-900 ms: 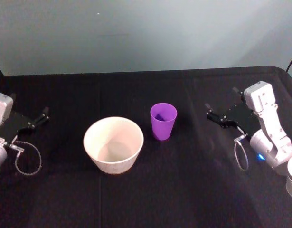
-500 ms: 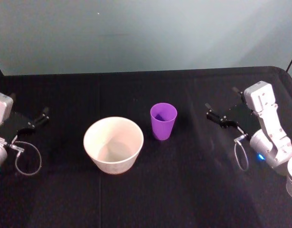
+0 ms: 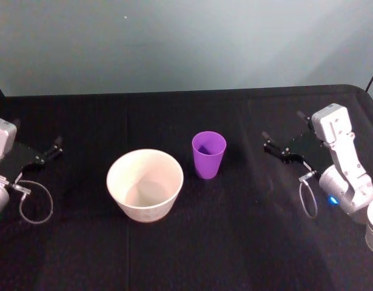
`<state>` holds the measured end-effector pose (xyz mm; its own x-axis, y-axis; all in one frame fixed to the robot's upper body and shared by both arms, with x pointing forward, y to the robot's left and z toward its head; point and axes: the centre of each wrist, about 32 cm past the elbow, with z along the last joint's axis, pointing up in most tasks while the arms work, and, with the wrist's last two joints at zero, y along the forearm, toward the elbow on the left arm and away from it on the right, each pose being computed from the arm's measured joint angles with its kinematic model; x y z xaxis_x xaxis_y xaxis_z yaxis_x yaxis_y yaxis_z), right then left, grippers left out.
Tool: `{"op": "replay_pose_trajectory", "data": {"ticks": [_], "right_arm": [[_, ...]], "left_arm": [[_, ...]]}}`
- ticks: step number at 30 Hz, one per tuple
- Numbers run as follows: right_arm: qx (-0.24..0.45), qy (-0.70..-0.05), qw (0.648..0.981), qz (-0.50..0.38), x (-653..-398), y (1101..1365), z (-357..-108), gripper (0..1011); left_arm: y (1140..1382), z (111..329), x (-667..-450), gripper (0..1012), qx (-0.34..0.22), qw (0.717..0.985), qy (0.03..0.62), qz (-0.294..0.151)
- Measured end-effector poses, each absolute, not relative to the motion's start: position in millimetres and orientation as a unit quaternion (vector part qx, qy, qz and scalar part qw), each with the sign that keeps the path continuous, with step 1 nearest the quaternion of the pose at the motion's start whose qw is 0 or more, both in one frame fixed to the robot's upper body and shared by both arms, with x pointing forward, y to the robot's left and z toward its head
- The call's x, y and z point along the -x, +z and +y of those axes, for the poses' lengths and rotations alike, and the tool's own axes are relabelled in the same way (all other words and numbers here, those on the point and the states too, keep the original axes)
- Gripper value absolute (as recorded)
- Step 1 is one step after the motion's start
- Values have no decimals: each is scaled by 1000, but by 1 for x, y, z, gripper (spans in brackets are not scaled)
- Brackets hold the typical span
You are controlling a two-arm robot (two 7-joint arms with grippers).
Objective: Pick up the cup and pour the mung beans from the cup into the bowl.
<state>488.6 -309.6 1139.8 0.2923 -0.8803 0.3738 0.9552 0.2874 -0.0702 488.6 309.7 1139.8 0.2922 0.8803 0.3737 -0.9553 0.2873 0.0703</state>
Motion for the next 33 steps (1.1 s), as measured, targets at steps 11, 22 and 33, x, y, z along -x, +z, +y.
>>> {"op": "replay_pose_trajectory", "data": {"ticks": [11,22,33], "right_arm": [[128,-558,809,-134,-475,1139,-317,1003],[93,-458,880,-84,-455,1128,-343,1003],[66,-384,921,-26,-475,1120,-334,1003]], "left_arm": [[1140,310,-489,1011,-141,791,580,-132],[1140,310,-489,1011,-141,791,580,-132],[1140,310,-489,1012,-141,791,580,-132]]}}
